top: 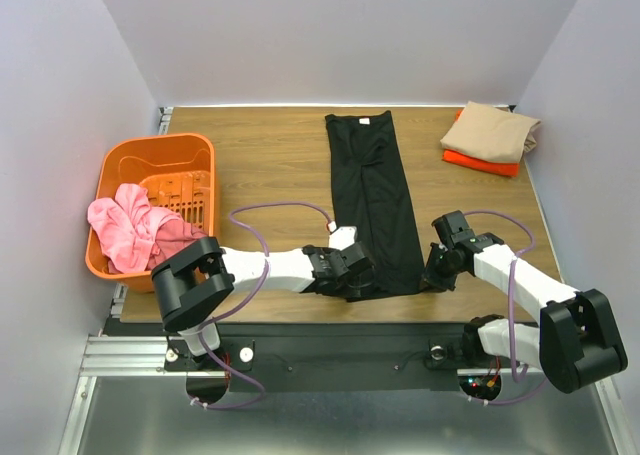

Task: Fold and stack the t-shirts
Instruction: Fold the tshirt

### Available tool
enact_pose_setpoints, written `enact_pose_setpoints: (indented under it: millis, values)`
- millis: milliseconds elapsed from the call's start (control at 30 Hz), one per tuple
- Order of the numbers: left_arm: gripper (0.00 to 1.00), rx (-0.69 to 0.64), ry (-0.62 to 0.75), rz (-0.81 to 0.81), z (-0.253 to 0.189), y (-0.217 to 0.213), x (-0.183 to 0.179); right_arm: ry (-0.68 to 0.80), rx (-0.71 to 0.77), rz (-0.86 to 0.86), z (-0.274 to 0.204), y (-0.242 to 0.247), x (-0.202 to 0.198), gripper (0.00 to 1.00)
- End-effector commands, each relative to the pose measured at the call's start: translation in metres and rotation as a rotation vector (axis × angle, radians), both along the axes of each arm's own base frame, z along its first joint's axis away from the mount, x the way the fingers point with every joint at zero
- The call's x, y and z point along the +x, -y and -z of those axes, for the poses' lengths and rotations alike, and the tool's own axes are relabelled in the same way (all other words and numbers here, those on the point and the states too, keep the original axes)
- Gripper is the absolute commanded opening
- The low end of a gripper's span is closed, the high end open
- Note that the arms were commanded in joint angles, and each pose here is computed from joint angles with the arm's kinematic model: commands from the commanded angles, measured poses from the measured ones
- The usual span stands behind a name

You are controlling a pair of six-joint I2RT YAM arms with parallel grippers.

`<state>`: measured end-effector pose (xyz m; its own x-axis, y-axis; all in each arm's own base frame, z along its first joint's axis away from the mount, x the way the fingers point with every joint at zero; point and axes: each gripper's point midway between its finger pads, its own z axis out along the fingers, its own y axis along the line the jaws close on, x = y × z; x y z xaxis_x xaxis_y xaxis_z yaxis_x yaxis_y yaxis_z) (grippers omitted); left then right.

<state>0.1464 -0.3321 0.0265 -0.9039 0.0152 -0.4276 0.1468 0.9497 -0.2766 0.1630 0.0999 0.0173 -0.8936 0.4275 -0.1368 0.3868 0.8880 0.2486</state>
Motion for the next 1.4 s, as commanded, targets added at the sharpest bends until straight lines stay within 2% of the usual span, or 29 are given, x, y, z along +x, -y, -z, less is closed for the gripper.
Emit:
enact_pose_setpoints:
  millis: [0,167,200,433,867,1100,1367]
  values:
    - [0.46,0.025,-0.008,0.002,0.005,-0.004,0.0,0.032,0.006,-0.016,-0.001,-0.003,0.006,0.19]
    - [0.32,0.012,-0.028,0.023,0.01,-0.001,-0.005,0.03,0.015,-0.025,0.0,-0.006,0.006,0.15]
    - [0.25,0.008,-0.028,0.026,0.01,-0.001,-0.005,0.03,0.017,-0.028,-0.001,-0.006,0.007,0.13]
    - [0.0,-0.008,-0.025,0.049,0.01,0.002,-0.004,0.063,0.036,-0.046,-0.008,-0.012,0.017,0.0]
    - [0.0,-0.109,0.0,0.051,-0.046,0.003,0.028,0.126,0.075,-0.072,-0.045,-0.027,0.052,0.0]
    - [0.0,-0.176,0.057,0.037,-0.078,-0.003,0.075,0.181,0.027,-0.07,-0.064,-0.031,0.094,0.0]
    - [0.0,-0.139,0.057,0.056,-0.085,-0.003,0.118,0.238,-0.024,-0.084,-0.081,-0.039,0.153,0.0]
